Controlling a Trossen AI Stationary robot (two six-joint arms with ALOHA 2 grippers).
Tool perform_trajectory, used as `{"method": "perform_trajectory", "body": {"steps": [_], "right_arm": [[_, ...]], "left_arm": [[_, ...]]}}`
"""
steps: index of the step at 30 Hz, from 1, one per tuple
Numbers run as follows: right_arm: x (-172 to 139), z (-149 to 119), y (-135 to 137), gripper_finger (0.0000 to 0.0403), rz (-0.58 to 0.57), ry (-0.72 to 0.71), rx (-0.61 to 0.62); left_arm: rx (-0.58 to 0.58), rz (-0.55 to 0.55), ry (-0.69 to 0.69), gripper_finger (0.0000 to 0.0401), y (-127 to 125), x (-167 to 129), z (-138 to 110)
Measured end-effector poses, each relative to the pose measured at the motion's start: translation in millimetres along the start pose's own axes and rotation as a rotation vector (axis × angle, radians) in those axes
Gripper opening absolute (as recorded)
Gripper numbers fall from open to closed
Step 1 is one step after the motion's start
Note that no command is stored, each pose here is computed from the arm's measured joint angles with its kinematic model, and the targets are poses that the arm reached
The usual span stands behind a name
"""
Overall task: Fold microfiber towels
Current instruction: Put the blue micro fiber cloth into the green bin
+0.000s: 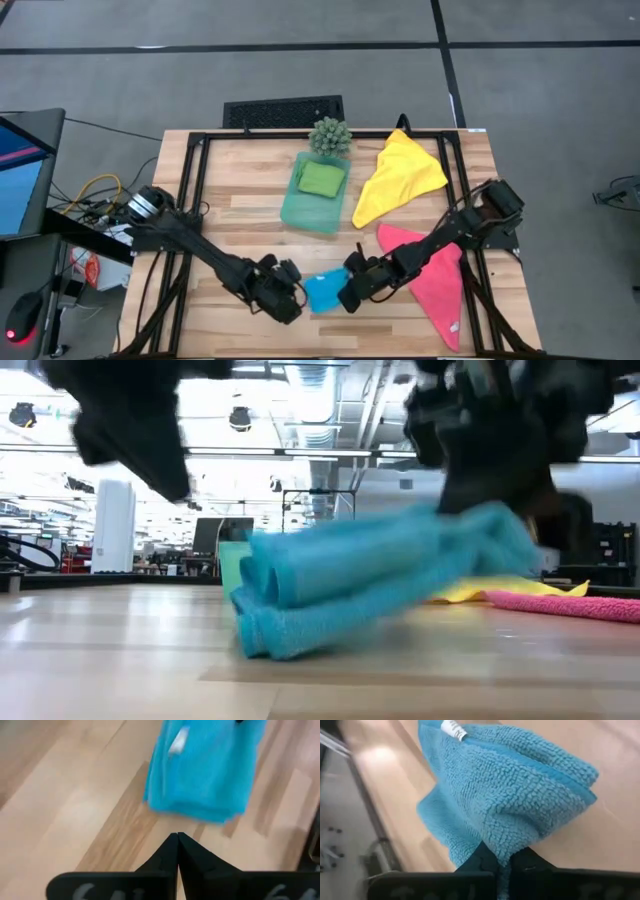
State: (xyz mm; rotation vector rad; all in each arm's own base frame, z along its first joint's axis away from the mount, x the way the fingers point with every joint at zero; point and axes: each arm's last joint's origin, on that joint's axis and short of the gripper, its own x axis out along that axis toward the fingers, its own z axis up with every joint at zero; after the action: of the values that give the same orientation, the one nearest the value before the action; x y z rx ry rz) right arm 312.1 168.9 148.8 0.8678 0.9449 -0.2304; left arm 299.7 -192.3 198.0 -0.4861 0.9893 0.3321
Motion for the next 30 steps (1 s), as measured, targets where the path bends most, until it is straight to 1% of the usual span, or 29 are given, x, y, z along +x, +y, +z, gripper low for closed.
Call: {"method": "perform_trajectory", "body": {"steps": [2,5,8,10,14,18,21,23,26,30], "right_arm": [[-10,7,4,0.0023,0.021,-0.033,0.011],[-26,23,8,0.0023,0.063,-0.101,0.046],[-42,44,10,0.0023,0.117,-0.168,0.056],[-51,59,13,0.0023,0.176,-0.222,0.067],[-70,91,13,0.0023,0.237,-0.325,0.057],[-84,125,4,0.0023,0.218,-0.427,0.062],[-86,147,-11,0.0023,0.174,-0.479,0.108],[-80,159,-22,0.0023,0.142,-0.484,0.133],[-62,170,-40,0.0023,0.078,-0.453,0.163],[-37,173,-59,0.0023,-0.017,-0.396,0.191]], "left_arm": [[-0.009,0.002,-0.006,0.0,2,-13,-1],[-0.019,0.019,-0.04,0.0,6,-31,-1],[-0.039,0.022,-0.101,0.0,9,-50,1],[-0.037,0.039,-0.13,0.0,13,-60,1],[-0.039,0.079,-0.169,0.0,21,-75,2],[-0.025,0.113,-0.18,0.0,27,-80,2],[-0.014,0.142,-0.179,0.0,30,-81,1],[-0.006,0.161,-0.174,0.0,32,-81,1],[0.003,0.173,-0.174,0.0,33,-81,0],[0.015,0.194,-0.187,0.0,34,-81,1]]}}
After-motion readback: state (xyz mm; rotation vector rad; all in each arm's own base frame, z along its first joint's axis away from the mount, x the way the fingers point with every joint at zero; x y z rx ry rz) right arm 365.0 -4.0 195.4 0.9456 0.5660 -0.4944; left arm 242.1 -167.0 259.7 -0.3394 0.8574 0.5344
